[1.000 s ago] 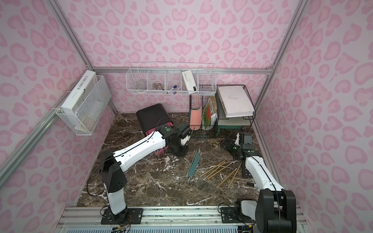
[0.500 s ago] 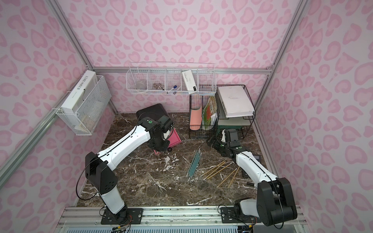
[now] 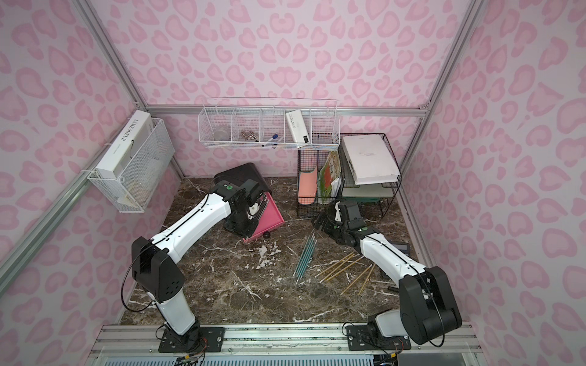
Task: Please place the pencils in the drawer according to their color
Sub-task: Place the pencil in the drawer.
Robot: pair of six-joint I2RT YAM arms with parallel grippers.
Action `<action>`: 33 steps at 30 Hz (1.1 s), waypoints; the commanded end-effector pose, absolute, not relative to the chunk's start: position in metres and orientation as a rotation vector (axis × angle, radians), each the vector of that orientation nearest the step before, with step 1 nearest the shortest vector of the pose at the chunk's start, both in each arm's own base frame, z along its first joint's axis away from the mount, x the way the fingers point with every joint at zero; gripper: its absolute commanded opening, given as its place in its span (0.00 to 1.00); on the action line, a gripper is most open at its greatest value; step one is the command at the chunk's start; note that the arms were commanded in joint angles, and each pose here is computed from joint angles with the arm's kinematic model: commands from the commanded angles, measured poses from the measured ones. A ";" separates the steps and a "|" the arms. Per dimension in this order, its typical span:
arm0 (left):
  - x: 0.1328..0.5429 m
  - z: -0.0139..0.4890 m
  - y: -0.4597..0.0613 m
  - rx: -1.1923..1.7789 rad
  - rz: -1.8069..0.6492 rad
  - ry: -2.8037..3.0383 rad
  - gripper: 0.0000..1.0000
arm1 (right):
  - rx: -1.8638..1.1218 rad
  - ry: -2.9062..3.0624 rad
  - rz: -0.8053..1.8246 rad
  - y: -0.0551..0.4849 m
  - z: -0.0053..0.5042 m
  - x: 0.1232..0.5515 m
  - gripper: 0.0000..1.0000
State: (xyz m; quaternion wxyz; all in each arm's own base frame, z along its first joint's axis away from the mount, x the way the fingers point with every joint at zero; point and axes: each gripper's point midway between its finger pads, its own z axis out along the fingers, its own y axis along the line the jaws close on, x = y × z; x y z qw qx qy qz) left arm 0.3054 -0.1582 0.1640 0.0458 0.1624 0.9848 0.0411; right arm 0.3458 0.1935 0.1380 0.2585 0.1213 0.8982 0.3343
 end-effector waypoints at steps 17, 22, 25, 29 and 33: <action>0.327 0.149 -0.155 0.464 0.129 3.045 0.27 | 0.269 2.428 0.956 0.224 0.146 0.345 1.00; 0.330 0.161 -0.157 0.456 0.114 3.016 0.67 | 0.256 2.430 0.964 0.231 0.147 0.345 1.00; 0.330 0.177 -0.160 0.444 0.068 2.988 0.72 | 0.247 2.433 0.966 0.235 0.147 0.345 1.00; 0.329 0.208 -0.165 0.421 -0.019 2.922 0.77 | 0.234 2.443 0.971 0.243 0.144 0.344 1.00; 0.335 0.238 -0.161 0.385 -0.021 2.842 0.82 | 0.223 2.443 0.997 0.254 0.140 0.341 1.00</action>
